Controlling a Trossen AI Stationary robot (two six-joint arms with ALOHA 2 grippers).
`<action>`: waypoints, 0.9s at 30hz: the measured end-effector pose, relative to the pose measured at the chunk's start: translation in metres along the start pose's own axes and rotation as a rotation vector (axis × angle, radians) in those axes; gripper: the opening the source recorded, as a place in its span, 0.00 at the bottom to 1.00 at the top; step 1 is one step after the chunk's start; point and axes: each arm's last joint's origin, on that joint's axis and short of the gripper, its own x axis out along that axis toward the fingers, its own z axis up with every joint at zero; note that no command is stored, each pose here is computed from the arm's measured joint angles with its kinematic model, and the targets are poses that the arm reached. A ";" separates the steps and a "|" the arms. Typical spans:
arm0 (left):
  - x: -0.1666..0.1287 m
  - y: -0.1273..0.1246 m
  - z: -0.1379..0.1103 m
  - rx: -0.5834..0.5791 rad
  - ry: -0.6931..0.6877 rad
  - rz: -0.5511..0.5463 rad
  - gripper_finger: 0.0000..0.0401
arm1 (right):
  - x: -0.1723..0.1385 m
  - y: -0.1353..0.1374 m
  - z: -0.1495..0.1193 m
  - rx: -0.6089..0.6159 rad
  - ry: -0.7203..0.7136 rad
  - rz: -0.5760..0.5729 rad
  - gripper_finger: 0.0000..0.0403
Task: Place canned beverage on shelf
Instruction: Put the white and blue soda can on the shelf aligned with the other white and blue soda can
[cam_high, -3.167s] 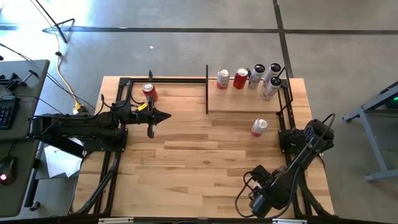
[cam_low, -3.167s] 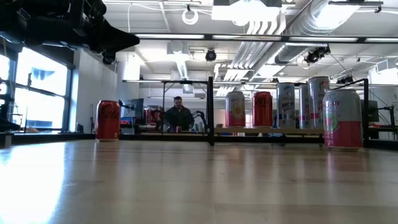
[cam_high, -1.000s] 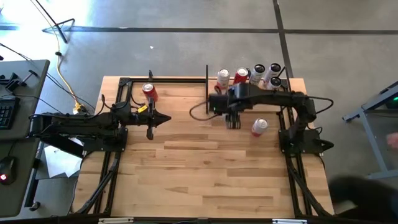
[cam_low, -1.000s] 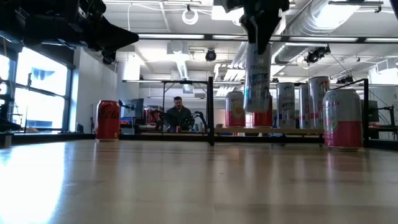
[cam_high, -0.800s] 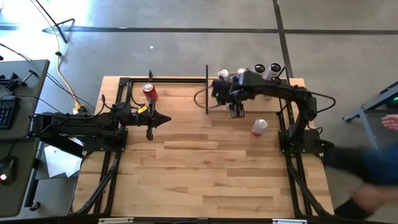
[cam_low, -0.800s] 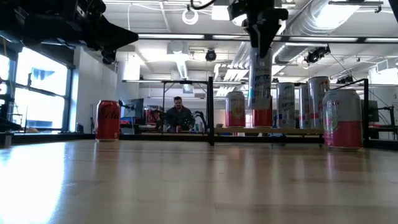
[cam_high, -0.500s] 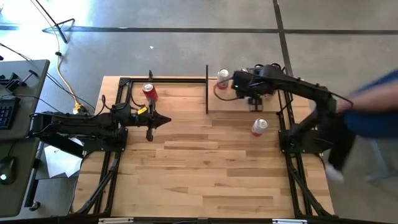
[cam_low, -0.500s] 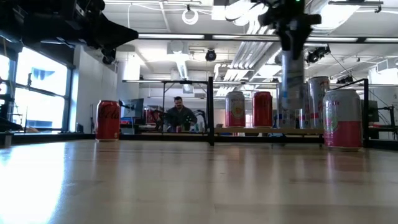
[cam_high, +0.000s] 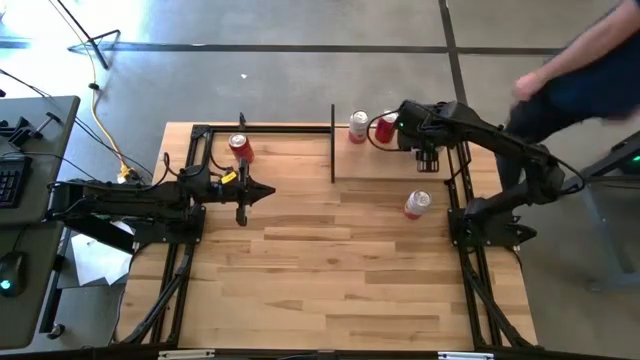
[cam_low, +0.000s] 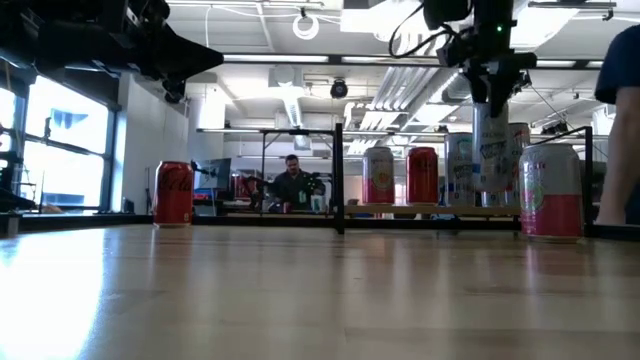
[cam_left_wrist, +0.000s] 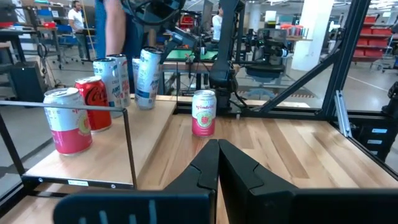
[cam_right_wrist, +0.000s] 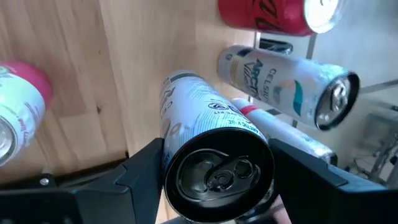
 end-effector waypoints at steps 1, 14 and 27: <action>0.000 0.000 0.000 0.000 0.000 0.000 0.00 | 0.001 -0.001 0.000 -0.004 -0.004 0.003 0.60; 0.000 0.000 0.000 0.006 0.000 0.006 0.00 | 0.016 -0.010 0.011 -0.023 -0.032 0.051 0.60; 0.000 0.000 0.000 0.002 0.001 0.005 0.00 | 0.032 -0.013 0.020 0.020 0.044 0.040 0.68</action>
